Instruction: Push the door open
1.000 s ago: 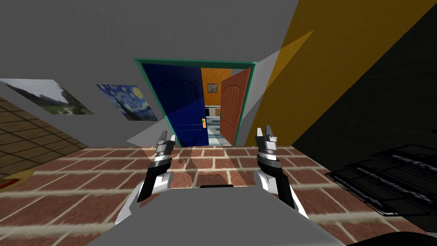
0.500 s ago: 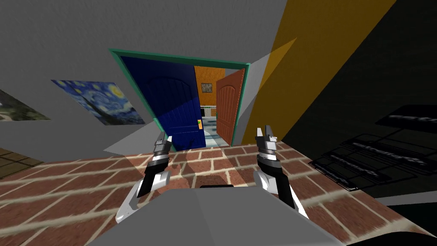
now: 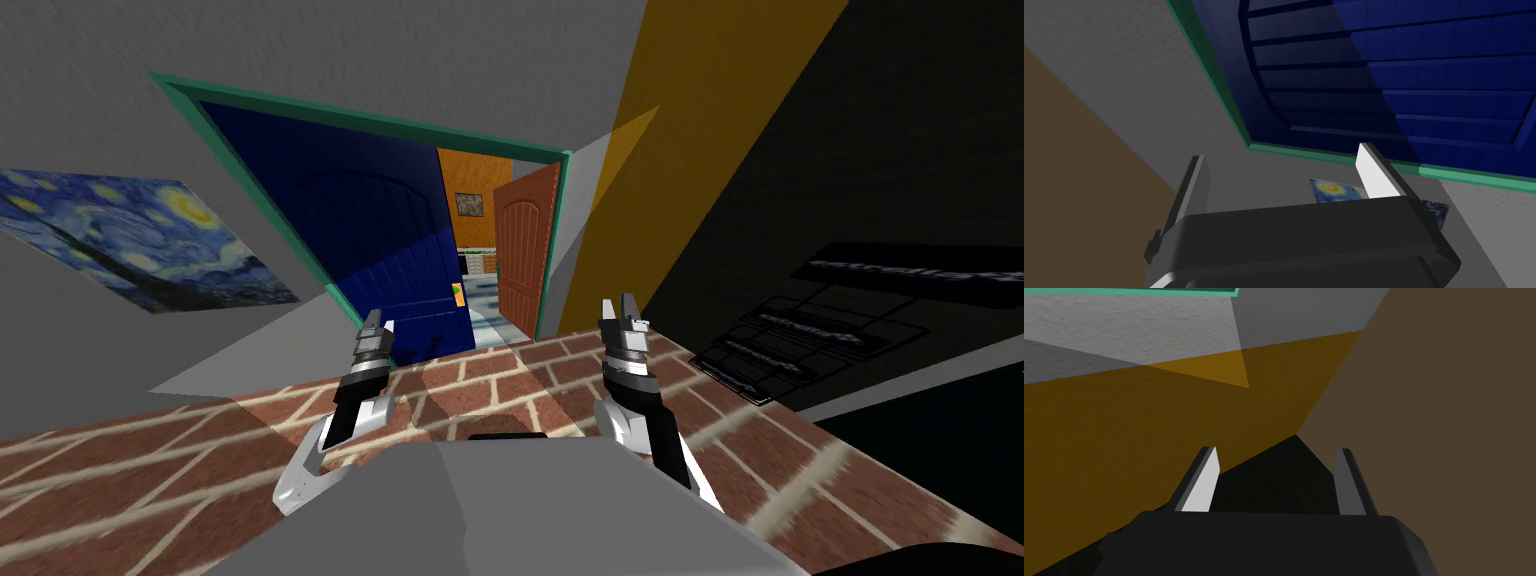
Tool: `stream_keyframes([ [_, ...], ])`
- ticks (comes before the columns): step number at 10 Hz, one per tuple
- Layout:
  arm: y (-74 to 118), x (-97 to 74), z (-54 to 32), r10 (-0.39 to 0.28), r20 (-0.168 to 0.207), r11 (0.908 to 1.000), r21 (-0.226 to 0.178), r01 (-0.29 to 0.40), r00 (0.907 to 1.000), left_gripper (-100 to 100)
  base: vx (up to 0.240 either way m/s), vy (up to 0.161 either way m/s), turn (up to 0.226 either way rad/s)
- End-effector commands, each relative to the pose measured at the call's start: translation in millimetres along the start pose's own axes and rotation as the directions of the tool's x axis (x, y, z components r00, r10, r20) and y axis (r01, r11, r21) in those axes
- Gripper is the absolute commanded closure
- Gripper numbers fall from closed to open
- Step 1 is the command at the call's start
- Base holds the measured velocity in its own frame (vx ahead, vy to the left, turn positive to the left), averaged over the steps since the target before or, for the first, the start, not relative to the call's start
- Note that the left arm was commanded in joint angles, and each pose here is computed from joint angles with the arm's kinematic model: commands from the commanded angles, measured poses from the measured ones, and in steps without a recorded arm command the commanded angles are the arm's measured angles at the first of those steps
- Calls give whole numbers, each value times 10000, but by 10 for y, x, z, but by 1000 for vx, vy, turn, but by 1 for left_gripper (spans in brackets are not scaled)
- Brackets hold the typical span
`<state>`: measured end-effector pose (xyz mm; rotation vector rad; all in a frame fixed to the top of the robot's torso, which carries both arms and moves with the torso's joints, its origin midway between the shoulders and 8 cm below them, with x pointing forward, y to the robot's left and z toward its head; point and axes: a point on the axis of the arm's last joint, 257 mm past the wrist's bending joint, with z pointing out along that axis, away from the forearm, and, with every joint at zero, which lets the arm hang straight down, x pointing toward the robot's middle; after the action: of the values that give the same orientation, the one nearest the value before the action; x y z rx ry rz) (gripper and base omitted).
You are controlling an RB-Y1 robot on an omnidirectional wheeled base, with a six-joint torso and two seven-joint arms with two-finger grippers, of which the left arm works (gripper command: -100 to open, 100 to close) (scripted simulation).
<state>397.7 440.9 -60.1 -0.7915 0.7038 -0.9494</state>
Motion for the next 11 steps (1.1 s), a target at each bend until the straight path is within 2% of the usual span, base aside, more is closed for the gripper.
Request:
stream_keyframes([
  [1, 113, -134, 23, 251, 238, 9995, -197, -246, 9994, -100, 51, 81, -175],
  [6, 459, -531, 79, 907, 1016, 9927, -890, -817, 9907, -100, 45, 86, -210],
  [11, 812, -916, 63, 1384, 1837, 9795, -1705, -1072, 9732, -100, 36, 90, -212],
])
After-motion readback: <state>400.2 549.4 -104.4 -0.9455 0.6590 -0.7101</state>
